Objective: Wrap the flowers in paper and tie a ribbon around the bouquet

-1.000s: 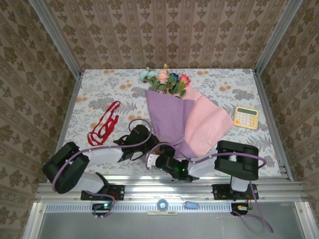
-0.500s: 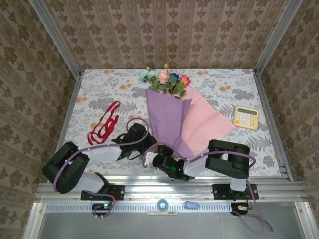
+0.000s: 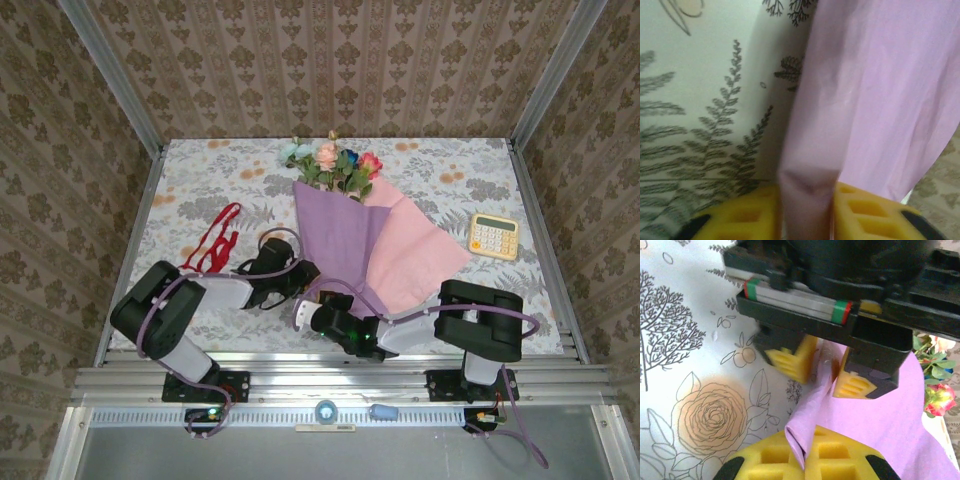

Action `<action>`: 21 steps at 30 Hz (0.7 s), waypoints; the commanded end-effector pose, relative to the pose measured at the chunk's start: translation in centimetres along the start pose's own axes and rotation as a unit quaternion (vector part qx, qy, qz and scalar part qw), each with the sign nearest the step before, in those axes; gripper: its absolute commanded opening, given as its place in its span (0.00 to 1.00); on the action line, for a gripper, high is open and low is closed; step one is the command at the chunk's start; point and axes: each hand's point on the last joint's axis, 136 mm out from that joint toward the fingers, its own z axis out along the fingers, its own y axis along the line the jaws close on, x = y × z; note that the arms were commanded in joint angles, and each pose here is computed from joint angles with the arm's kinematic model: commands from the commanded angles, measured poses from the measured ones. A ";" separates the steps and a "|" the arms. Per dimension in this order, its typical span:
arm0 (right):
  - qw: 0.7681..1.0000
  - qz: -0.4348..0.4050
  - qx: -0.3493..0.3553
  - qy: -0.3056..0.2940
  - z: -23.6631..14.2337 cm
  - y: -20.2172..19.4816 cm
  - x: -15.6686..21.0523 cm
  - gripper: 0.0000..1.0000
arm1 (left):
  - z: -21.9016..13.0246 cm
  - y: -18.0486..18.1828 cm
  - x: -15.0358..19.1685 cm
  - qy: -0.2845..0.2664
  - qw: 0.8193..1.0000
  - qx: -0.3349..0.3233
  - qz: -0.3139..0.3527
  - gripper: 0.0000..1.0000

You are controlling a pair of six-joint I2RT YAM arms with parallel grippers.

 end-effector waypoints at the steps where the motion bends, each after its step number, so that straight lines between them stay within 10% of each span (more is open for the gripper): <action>1: 1.000 0.017 -0.018 -0.010 -0.7 0.2 -0.1 0.00 | 0.3 -1.7 -1.8 -0.021 0.999 0.028 0.013 0.09; 7: 0.999 0.016 -0.031 -0.010 -1.3 0.5 0.4 0.00 | 0.3 -2.1 -4.5 -0.039 0.998 0.037 0.019 0.00; 12: 0.999 0.017 -0.036 -0.009 -1.4 0.6 0.7 0.00 | 1.2 -3.0 -6.5 -0.041 0.998 0.053 0.016 0.20; 16: 0.999 0.017 -0.039 -0.008 -1.4 0.7 0.7 0.00 | 2.2 -3.5 -7.9 -0.038 0.998 0.056 0.017 0.00; 21: 0.999 0.019 -0.045 -0.009 -1.7 0.8 0.8 0.00 | 2.6 -4.3 -9.8 -0.047 0.996 0.069 0.018 0.00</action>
